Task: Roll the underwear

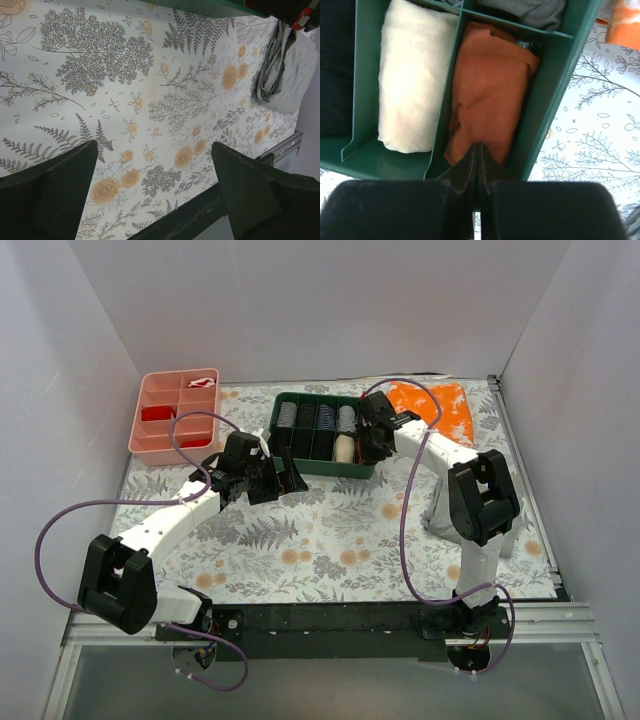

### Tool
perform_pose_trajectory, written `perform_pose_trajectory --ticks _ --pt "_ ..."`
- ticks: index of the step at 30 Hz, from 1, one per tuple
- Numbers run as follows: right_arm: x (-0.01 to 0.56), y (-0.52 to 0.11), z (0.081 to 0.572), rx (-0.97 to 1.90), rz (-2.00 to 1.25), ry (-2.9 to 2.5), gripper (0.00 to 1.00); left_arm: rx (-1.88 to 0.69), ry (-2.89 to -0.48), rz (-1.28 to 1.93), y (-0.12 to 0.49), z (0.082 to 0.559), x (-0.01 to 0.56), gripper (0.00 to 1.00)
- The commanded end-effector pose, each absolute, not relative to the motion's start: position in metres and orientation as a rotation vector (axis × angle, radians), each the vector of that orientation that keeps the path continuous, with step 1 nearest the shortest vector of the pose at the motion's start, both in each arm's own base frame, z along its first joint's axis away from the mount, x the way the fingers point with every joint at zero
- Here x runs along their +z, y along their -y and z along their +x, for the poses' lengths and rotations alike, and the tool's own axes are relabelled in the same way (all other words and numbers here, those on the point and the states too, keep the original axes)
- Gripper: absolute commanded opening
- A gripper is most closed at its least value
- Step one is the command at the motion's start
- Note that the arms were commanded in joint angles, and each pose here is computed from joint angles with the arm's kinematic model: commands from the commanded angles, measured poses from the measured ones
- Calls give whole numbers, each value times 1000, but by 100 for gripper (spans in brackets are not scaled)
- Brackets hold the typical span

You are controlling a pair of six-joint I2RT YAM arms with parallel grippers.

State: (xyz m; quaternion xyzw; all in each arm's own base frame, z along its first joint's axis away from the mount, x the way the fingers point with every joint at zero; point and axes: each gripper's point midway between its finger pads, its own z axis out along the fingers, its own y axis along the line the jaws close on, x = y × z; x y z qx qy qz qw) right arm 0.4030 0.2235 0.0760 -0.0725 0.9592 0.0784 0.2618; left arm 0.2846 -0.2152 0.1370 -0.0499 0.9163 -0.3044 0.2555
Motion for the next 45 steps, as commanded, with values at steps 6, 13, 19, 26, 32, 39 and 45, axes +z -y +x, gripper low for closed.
perform_pose_trajectory --ticks 6,13,19,26,32,39,45 --pt "157 -228 426 259 -165 -2378 11 -813 -2400 -115 210 292 169 98" --pt "206 -216 409 325 -179 -2163 51 -768 -2347 -85 204 298 185 98" --pt "202 -179 385 189 -157 -2134 84 -718 -2285 -78 196 305 197 98" --pt "186 -129 356 38 -57 -2158 87 -652 -2263 -89 188 311 204 98" --pt "159 -70 319 -22 146 -2253 94 -660 -2256 -64 192 315 208 98" --pt "151 -24 299 -79 305 -2199 99 -600 -2241 -67 188 329 214 98" --pt "139 3 292 -208 416 -2146 99 -597 -2177 -77 186 334 225 98"
